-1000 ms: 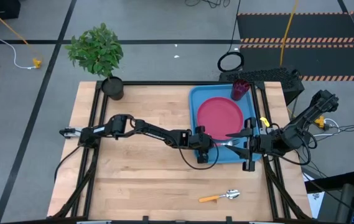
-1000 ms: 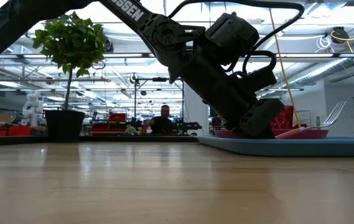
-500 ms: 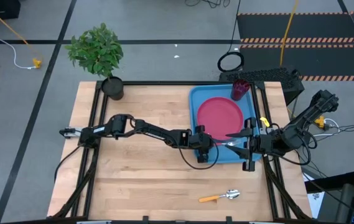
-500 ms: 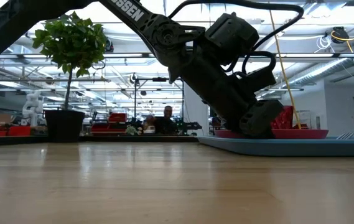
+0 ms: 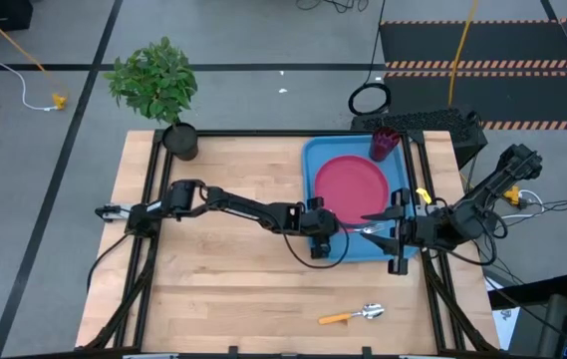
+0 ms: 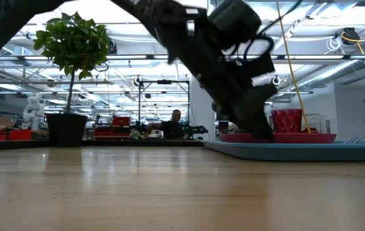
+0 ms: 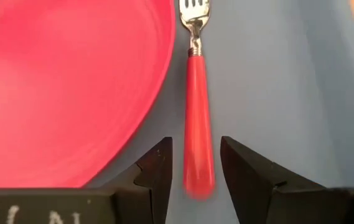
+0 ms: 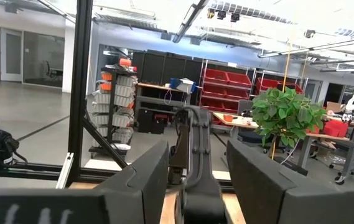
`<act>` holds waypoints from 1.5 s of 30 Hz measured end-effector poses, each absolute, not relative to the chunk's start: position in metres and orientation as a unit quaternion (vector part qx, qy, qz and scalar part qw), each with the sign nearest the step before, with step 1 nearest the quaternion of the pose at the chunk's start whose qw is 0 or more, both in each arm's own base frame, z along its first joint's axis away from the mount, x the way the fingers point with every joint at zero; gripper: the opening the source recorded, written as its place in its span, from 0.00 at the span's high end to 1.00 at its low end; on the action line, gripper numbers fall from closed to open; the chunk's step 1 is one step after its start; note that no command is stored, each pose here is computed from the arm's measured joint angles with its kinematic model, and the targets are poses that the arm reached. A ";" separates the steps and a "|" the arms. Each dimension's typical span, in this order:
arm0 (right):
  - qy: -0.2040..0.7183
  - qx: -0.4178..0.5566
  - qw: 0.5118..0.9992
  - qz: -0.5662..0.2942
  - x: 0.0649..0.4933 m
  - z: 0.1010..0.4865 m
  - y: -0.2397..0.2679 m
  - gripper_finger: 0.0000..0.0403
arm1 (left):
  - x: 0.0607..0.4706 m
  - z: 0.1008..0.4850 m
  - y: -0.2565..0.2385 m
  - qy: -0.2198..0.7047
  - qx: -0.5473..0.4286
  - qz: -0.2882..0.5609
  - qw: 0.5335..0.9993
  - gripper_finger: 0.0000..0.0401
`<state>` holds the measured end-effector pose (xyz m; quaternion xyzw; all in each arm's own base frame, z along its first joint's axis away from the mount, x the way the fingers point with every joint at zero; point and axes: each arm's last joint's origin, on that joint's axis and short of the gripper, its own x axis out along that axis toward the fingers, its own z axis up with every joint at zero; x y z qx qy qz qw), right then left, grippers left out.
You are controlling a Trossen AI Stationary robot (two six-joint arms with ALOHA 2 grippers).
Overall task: Pick and place plate/cup/fork/spoon on tray
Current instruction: Put the pink fork on the blue tray, then put the yellow spoon on the blue tray
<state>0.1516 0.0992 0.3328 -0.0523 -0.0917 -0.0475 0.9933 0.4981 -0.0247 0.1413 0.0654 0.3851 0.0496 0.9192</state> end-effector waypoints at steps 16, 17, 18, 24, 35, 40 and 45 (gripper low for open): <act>-0.027 -0.010 0.999 -0.036 0.154 0.316 0.101 0.62 | 0.442 0.243 -0.051 0.428 0.091 0.027 0.899 0.76; -0.018 -0.003 0.999 -0.035 0.154 0.314 0.101 0.62 | 0.439 0.247 -0.052 0.421 0.091 0.031 0.902 0.77; -0.007 0.005 0.999 -0.035 0.154 0.311 0.101 0.62 | 0.434 0.250 -0.053 0.419 0.090 0.036 0.903 0.78; 0.052 0.057 0.996 -0.033 0.161 0.292 0.111 0.62 | 0.407 0.239 -0.057 0.413 0.049 0.056 0.908 0.85; 0.097 0.093 0.991 0.007 0.169 0.269 0.140 0.62 | 0.370 0.239 -0.099 0.374 -0.027 0.036 0.926 0.90; 0.129 0.092 0.987 0.037 0.169 0.255 0.156 0.62 | 0.366 0.240 -0.122 0.357 -0.043 0.032 0.933 0.90; 0.160 0.079 0.983 0.051 0.168 0.239 0.171 0.61 | 0.361 0.244 -0.145 0.331 -0.057 0.015 0.942 0.90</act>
